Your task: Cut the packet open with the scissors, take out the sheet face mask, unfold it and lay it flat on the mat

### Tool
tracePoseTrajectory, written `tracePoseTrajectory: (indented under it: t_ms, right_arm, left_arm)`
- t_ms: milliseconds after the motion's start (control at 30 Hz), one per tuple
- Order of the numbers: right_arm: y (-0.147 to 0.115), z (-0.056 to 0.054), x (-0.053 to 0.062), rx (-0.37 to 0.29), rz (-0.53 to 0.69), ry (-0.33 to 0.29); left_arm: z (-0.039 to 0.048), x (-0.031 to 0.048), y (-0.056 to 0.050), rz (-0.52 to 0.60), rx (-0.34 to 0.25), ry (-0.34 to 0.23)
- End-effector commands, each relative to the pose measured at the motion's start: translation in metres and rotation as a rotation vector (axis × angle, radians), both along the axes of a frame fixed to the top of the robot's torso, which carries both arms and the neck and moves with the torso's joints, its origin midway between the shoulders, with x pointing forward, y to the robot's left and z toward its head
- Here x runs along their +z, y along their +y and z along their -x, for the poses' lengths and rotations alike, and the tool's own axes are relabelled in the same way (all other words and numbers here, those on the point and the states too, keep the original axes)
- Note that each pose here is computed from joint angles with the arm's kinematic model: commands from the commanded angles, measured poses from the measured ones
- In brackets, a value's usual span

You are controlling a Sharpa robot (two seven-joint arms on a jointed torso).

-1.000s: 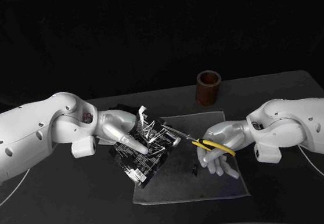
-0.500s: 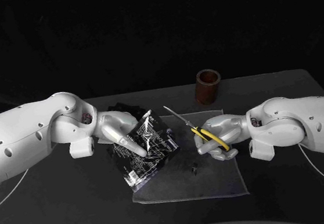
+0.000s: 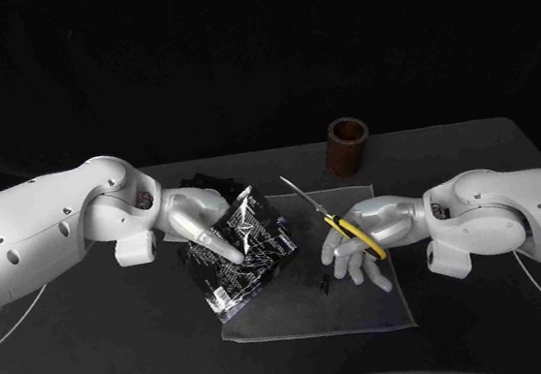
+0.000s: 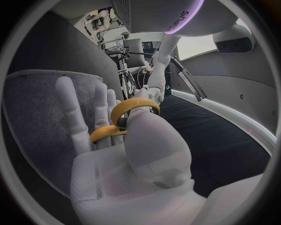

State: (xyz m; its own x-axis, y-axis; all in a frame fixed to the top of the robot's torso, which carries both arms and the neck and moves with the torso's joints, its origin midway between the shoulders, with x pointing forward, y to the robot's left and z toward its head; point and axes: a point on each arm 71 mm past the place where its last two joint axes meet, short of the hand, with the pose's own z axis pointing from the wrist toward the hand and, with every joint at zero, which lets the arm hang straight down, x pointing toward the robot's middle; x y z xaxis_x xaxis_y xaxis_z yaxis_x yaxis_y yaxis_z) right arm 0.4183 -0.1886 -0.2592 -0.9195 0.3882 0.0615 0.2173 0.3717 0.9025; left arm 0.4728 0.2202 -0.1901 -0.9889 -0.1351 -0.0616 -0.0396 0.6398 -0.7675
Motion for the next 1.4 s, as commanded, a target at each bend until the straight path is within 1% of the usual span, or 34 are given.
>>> tracePoseTrajectory:
  t_ms: [33, 267, 400, 733, 1100, 1133, 1233, 1333, 1400]
  right_arm:
    - [-0.001, 0.007, 0.0, 0.006, -0.016, 0.004]
    - [-0.005, 0.028, -0.007, 0.041, 0.01, 0.055]
    - [-0.004, 0.035, -0.011, 0.062, 0.014, 0.079]
    - [-0.001, 0.041, -0.017, 0.111, 0.004, 0.131]
    - [0.003, 0.041, -0.021, 0.111, 0.001, 0.135]
    - [0.003, 0.04, -0.021, 0.101, -0.007, 0.131]
    - [0.004, 0.036, -0.02, 0.039, -0.034, 0.118]
    - [0.002, 0.031, -0.019, -0.034, -0.048, 0.1]
    - [0.0, 0.026, -0.019, -0.094, -0.052, 0.088]
  left_arm:
    - [-0.0001, 0.0006, 0.001, 0.008, -0.001, 0.001]
    - [-0.002, 0.0008, 0.005, 0.01, 0.015, -0.004]
    - [-0.0022, 0.0011, 0.005, 0.015, 0.017, -0.004]
    - [-0.0022, 0.0032, 0.005, 0.038, 0.026, -0.001]
    - [-0.0029, 0.004, 0.006, 0.05, 0.032, 0.005]
    - [-0.0031, 0.004, 0.007, 0.05, 0.034, 0.006]
    - [-0.0035, 0.0039, 0.008, 0.05, 0.037, 0.006]
    - [-0.0039, 0.0039, 0.008, 0.05, 0.041, 0.006]
    - [-0.0042, 0.0039, 0.009, 0.05, 0.044, 0.005]
